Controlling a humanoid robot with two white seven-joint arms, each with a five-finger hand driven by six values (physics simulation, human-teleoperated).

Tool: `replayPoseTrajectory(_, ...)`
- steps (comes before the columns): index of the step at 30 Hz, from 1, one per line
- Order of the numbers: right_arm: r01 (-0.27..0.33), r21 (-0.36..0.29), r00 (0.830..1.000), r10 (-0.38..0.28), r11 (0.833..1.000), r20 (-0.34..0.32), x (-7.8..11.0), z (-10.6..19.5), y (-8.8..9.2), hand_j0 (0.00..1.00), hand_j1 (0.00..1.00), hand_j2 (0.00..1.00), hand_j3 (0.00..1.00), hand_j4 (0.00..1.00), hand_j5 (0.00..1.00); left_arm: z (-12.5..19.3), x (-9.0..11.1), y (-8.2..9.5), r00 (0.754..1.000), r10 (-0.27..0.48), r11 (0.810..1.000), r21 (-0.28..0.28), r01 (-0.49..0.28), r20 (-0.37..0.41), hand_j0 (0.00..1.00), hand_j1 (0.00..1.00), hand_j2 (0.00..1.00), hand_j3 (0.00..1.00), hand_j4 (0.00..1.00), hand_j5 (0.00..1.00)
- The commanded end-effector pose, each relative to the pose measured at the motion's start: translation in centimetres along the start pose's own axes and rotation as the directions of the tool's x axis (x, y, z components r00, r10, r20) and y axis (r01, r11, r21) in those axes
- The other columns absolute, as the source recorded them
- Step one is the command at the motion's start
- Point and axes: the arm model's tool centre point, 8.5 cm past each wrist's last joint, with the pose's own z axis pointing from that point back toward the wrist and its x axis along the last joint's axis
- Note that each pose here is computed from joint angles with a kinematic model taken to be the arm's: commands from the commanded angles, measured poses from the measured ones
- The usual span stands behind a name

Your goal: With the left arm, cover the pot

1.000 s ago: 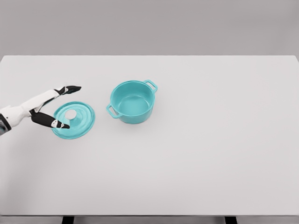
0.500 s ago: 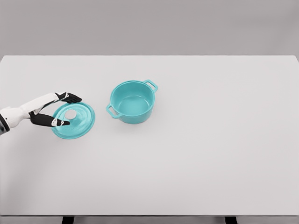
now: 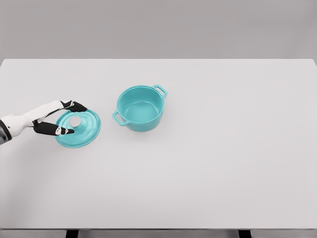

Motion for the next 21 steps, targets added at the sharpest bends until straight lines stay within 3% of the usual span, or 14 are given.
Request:
replayPoseTrajectory(1, 0.000, 0.001, 1.000, 0.000, 1.000, -0.001, -0.09, 0.01, 0.02, 1.00, 1.00, 1.00, 1.00, 1.00, 1.00, 0.08, -0.21, 0.15, 1.000, -0.007, 1.000, 0.003, 0.007, -0.011, 0.76, 0.76, 0.76, 0.76, 0.76, 0.76)
replayPoseTrajectory(21, 0.000, 0.001, 1.000, 0.000, 1.000, -0.001, -0.09, 0.01, 0.02, 1.00, 1.00, 1.00, 1.00, 1.00, 1.00, -0.06, -0.65, 0.01, 1.000, 0.006, 1.000, 0.007, -0.006, -0.027, 0.75, 0.75, 0.75, 0.75, 0.75, 0.75)
